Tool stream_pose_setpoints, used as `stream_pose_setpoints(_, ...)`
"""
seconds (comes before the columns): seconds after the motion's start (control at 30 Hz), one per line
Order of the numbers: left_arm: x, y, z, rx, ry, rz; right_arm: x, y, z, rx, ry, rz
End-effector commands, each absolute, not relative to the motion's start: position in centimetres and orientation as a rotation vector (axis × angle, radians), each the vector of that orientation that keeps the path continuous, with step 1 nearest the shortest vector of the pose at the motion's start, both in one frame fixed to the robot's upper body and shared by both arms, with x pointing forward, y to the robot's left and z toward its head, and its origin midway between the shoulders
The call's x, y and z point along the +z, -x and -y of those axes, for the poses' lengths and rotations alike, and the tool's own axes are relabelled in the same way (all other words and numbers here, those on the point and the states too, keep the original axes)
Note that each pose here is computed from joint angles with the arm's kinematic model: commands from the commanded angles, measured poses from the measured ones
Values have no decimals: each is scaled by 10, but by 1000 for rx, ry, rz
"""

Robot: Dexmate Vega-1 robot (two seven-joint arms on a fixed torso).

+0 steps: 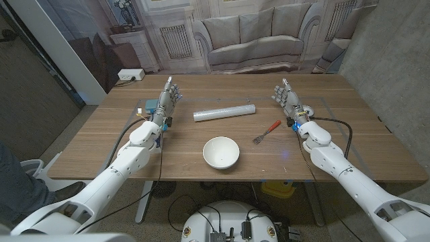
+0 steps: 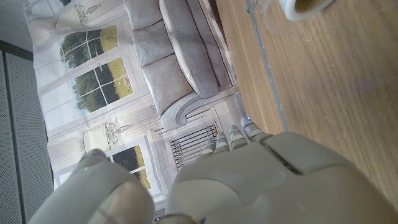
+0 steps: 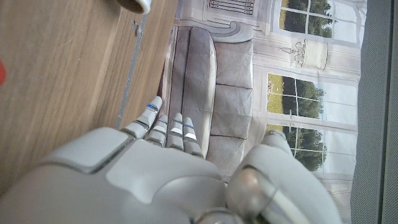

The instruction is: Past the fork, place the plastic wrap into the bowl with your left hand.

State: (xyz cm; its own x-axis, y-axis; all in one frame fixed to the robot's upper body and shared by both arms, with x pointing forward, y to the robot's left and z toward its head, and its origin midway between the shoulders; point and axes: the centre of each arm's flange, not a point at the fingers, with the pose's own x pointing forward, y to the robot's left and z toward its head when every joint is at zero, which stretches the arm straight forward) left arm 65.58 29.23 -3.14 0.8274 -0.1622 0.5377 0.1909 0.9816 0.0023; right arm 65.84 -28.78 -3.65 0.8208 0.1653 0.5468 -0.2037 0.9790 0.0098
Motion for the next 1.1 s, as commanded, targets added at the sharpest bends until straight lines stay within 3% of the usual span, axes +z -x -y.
stream_pose_setpoints(0.03,-17,-648,-289,-202,37,589,-40,-651,284,232,-127,609)
stream_pose_setpoints(1.1,10,-623,-271,-191,-42,716,-37,-650,289,210,-136,613)
